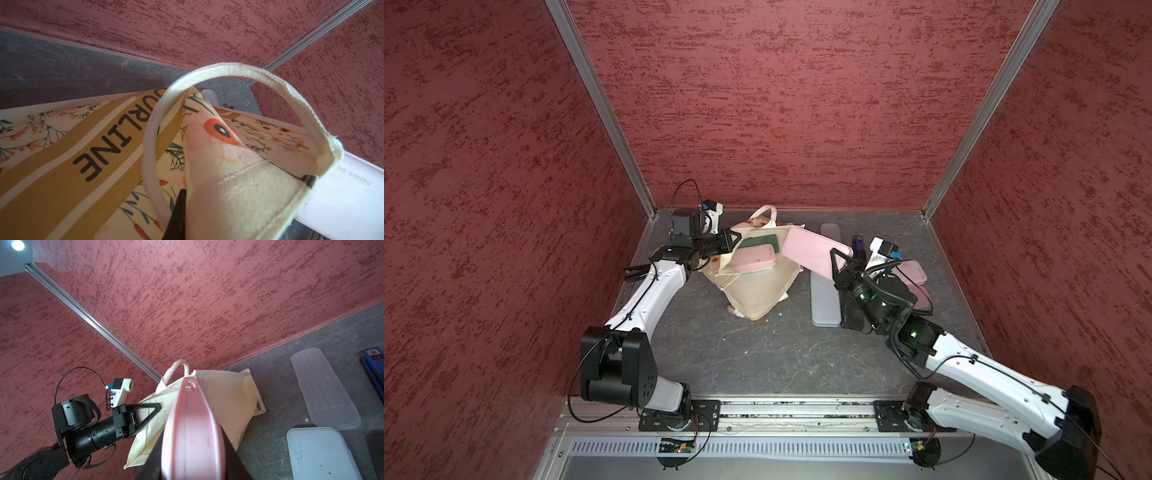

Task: Take out the pencil case from the canvas bag
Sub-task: Place the pencil case at the center of the board.

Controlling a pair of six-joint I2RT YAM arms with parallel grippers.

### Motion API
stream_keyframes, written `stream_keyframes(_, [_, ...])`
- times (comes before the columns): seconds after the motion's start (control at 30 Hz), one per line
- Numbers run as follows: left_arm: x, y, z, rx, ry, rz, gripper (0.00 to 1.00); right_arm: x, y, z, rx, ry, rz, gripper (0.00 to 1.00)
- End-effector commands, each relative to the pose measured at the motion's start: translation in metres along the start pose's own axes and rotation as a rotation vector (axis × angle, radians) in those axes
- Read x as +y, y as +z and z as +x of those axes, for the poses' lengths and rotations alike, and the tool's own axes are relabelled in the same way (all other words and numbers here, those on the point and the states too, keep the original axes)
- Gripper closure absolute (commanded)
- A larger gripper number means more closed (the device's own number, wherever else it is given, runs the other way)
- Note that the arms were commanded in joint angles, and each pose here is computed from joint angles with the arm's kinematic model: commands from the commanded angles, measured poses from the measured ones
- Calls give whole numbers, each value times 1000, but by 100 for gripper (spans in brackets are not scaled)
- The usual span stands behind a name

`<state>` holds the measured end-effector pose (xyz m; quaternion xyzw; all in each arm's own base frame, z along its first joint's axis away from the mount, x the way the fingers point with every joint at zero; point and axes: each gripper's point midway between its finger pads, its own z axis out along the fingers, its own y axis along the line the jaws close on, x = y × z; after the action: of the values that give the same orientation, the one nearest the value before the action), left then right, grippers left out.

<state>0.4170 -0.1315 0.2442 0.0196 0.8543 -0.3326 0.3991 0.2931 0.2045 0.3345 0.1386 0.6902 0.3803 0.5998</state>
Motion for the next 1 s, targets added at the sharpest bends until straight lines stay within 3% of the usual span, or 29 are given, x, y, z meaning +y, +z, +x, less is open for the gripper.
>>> stream_keyframes(0.0, [4,-4,-5,-6,-14,-16,100,-15,-8,-38,-152,45,87,100])
stream_keyframes(0.53, [6,-5,-7,-11,-32,-9,100,-52,-35,-45,-170,124,227,100])
stream_keyframes(0.7, [5,-5,-7,-13,-32,-7,100,-60,-17,-37,-169,114,270,100])
stream_keyframes(0.97, [3,-6,-7,-15,-30,1,100,-68,40,-21,-204,139,281,100])
